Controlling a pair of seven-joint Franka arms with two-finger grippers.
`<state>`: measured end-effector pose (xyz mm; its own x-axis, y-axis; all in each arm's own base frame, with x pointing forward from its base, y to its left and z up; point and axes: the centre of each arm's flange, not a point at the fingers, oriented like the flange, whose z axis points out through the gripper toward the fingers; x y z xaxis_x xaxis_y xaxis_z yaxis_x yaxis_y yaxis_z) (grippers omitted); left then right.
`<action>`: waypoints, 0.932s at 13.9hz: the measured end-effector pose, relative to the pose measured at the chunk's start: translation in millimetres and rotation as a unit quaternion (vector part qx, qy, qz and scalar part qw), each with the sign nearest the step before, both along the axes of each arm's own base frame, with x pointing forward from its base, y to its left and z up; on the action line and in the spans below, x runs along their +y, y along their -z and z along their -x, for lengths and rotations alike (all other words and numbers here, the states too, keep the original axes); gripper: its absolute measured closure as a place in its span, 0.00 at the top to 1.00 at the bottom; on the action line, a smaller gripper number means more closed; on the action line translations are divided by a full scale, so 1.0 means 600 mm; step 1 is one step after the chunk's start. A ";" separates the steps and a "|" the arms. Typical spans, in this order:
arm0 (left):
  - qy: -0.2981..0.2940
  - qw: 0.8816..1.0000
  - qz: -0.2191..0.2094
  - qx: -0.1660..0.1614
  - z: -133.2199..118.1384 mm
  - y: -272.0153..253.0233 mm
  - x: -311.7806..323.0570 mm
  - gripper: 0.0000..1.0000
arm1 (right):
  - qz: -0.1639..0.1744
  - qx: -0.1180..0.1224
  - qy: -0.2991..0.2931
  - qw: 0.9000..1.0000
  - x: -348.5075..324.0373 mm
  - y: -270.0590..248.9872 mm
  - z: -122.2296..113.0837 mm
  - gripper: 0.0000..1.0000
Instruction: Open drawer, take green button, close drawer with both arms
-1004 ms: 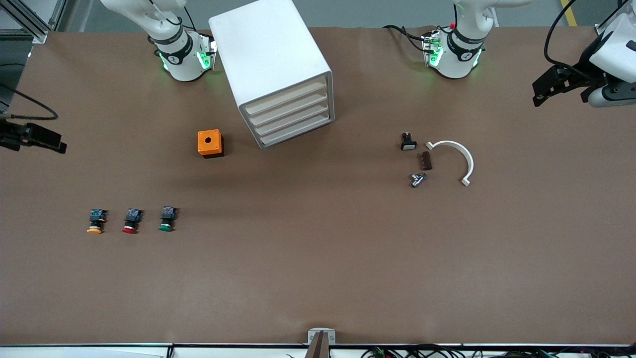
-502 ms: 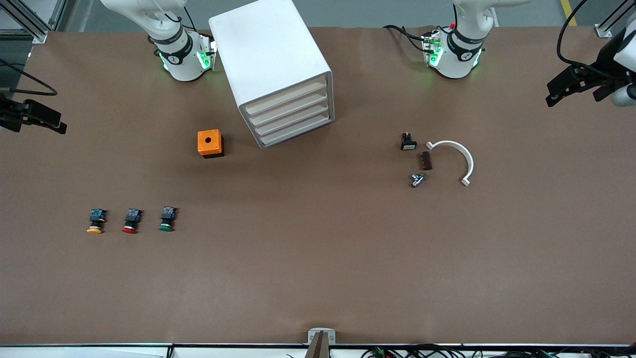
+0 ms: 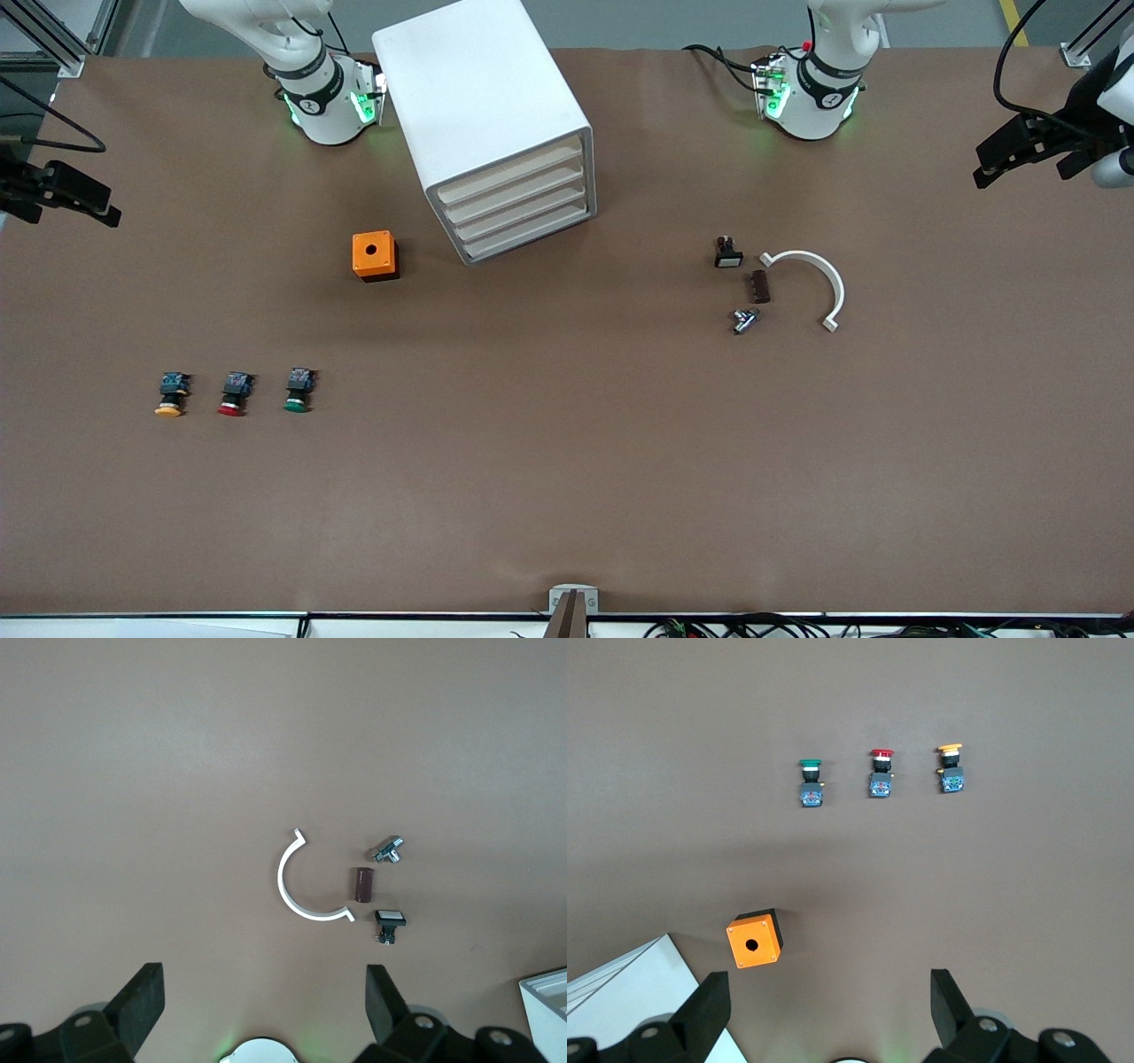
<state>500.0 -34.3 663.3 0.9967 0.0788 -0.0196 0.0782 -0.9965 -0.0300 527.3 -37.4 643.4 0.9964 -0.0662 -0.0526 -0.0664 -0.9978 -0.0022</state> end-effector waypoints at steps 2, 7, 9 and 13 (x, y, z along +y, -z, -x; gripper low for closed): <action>0.000 1.000 0.000 -0.002 0.000 -0.003 -0.001 1.00 | -0.001 -0.001 0.001 1.000 -0.002 0.000 0.005 1.00; 0.005 1.000 0.001 -0.009 -0.009 -0.013 -0.009 1.00 | 0.000 -0.005 0.000 1.000 -0.002 0.002 0.003 1.00; 0.009 1.000 0.002 -0.007 -0.016 -0.008 -0.014 1.00 | 0.001 -0.007 -0.002 1.000 -0.002 0.002 0.002 1.00; 0.015 1.000 0.002 -0.003 -0.023 -0.002 -0.025 1.00 | 0.001 -0.012 -0.007 1.000 0.004 -0.005 0.004 1.00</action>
